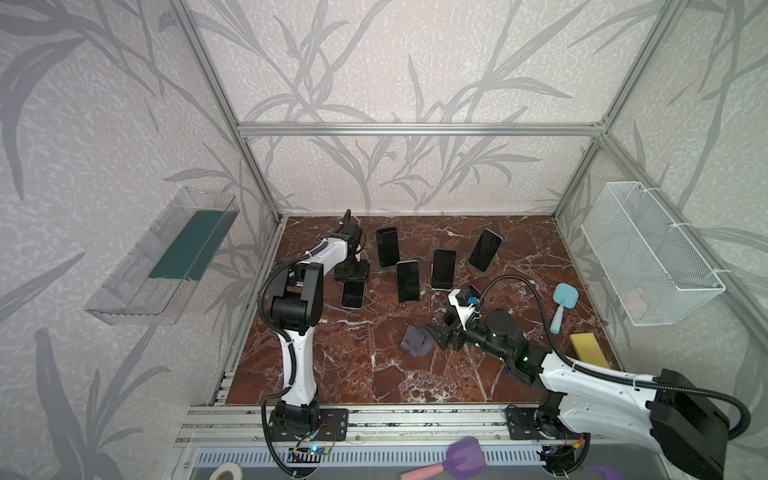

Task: Remove the phone from the phone stand

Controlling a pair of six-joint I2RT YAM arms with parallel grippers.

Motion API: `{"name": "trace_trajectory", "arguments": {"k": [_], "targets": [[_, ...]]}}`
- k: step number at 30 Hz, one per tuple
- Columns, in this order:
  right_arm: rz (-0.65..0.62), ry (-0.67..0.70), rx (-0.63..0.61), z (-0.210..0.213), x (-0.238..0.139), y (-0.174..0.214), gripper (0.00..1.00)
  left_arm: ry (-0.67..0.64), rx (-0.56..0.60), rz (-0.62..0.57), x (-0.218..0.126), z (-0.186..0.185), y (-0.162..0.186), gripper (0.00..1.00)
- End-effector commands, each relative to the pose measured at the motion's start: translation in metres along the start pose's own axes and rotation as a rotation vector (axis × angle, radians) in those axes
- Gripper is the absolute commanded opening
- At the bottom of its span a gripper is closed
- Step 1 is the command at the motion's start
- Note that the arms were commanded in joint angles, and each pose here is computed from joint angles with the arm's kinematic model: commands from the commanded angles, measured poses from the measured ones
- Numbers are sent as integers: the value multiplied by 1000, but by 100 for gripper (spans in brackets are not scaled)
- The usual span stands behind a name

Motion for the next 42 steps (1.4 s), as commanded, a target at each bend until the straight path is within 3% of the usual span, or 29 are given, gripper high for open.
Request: {"name": "trace_trajectory", "arguments": {"k": [1,42], "targets": [[-44,19,-11,-1,-2,-12,91,-29,5,15,1,1,1,54],[-40,24,-31,-1,-4,-13,92,-13,40,76,3,-2,13,73]]}}
Point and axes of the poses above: each gripper's point midway between its finger pads, its own x axis out along the fingers, its own z axis along the line the jaws close on, y = z × x, the point moved 3 cm from there along -x, back along the fingers, and after that the axes turned 12 degrees about -x, right-handed, at the moved point
